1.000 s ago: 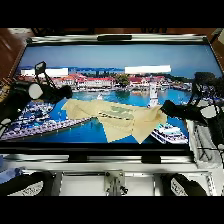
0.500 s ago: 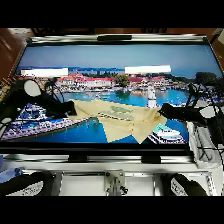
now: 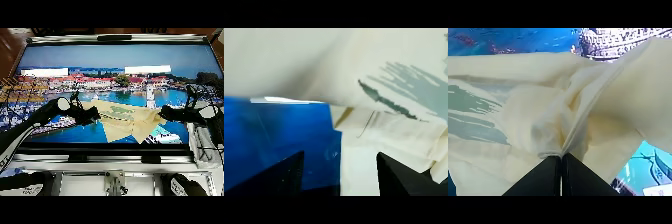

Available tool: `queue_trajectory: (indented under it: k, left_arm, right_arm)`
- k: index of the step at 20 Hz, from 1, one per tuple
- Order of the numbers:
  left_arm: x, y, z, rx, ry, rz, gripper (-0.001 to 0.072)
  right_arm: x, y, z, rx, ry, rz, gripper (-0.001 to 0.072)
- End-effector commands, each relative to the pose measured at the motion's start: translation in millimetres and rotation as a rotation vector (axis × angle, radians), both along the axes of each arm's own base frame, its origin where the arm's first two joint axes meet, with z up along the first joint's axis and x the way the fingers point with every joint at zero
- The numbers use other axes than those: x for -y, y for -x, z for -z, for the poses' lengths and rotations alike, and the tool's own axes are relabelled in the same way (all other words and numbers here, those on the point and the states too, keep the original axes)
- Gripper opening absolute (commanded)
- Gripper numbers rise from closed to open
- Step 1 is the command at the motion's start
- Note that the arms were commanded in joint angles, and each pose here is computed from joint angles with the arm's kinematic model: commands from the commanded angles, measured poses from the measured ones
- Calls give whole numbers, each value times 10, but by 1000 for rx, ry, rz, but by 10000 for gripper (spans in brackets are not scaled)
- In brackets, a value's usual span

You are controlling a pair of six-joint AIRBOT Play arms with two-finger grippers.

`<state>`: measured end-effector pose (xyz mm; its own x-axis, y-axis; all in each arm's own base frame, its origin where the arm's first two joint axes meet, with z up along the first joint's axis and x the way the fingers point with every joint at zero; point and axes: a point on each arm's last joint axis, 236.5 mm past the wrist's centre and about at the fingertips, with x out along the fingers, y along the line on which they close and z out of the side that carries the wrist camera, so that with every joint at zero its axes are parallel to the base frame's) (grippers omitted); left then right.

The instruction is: Fold the shirts.

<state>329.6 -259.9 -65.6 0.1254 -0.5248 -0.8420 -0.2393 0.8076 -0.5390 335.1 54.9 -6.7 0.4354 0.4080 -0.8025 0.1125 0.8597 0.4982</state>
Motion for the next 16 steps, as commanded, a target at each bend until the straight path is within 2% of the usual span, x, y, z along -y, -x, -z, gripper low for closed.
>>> queue_trajectory:
  k: [1,4,5,10,11,14,16]
  left_arm:
    - [189,-194,132,24,61,-100,518]
    - [205,-334,143,74,64,-135,517]
    - [198,-376,156,87,63,-146,479]
    - [169,-565,104,157,68,-190,138]
    - [169,-575,91,165,68,-186,32]
    - [231,-688,-224,314,61,-52,27]
    - [267,-848,-840,483,77,30,26]
  right_arm:
    - [0,13,11,-5,3,-5,63]
    - [-3,18,12,-7,2,-6,63]
    - [-3,18,12,-7,2,-6,63]
    - [-9,28,14,-13,-1,-6,63]
    - [-9,28,14,-12,-1,-6,63]
    - [-3,1,-27,13,17,-37,63]
    - [25,-167,-303,101,55,-88,63]
